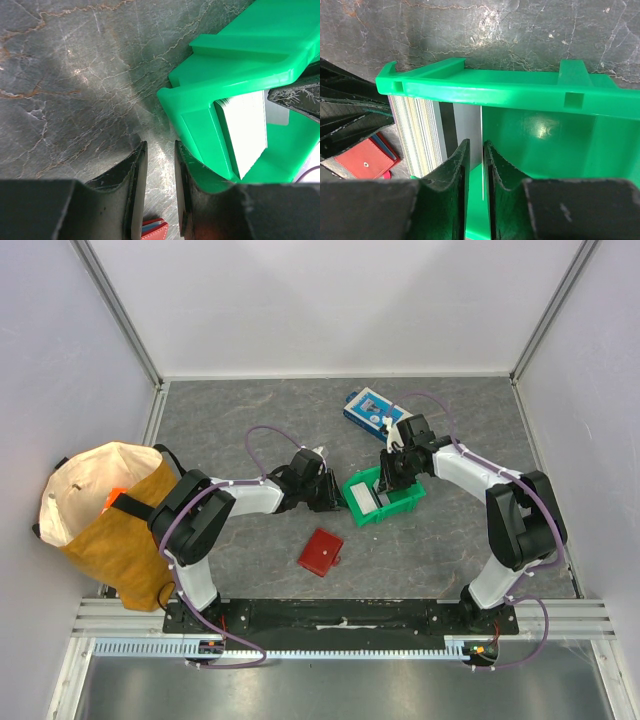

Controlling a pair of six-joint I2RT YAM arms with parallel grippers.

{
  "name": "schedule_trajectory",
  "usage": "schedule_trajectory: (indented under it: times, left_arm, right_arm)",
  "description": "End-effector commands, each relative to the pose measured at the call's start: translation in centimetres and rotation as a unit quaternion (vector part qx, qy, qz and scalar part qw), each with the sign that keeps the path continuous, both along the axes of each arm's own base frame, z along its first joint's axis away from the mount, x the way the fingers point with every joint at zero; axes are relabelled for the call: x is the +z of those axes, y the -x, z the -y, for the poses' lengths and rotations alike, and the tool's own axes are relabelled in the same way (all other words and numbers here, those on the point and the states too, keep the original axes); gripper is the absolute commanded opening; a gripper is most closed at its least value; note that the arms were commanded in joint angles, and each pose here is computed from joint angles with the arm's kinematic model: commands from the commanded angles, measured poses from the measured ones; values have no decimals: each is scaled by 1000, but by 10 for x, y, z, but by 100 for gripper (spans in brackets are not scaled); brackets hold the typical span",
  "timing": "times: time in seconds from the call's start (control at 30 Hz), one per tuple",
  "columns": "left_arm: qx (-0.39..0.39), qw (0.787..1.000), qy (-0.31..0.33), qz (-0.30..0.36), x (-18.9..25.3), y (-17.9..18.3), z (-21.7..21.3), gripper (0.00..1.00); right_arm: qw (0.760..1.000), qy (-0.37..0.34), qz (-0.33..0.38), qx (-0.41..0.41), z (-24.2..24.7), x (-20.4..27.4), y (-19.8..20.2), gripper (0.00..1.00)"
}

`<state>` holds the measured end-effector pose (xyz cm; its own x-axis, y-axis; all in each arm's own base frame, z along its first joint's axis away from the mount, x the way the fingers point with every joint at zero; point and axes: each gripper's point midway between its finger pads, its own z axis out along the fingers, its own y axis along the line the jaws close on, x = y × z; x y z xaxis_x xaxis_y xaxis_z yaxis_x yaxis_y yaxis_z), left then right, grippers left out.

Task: Put the credit cards into the card holder
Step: Pick up the credit card from the storage box.

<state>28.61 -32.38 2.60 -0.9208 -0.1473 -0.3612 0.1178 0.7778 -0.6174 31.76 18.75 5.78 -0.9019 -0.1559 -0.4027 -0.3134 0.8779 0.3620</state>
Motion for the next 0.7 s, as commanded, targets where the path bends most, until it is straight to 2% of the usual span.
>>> schedule_trajectory:
  times: [0.0, 0.17, 0.23, 0.53, 0.67]
  left_arm:
    - [-14, 999, 28, 44, 26, -7, 8, 35]
    - [-8, 998, 27, 51, 30, -7, 5, 35]
    - [-8, 998, 27, 51, 30, -6, 3, 36]
    - [-3, 998, 23, 52, 30, -3, -2, 38]
    - [2, 998, 20, 58, 33, -3, -5, 40]
  right_arm:
    - [1000, 6, -4, 11, -1, -2, 6, 24]
    - [1000, 10, -9, 18, -2, -6, 10, 22]
    - [1000, 15, -10, 18, -1, -8, 11, 12]
    - [999, 43, -9, 26, -1, -13, 14, 17]
    - [999, 43, 3, 25, -2, -7, 9, 9]
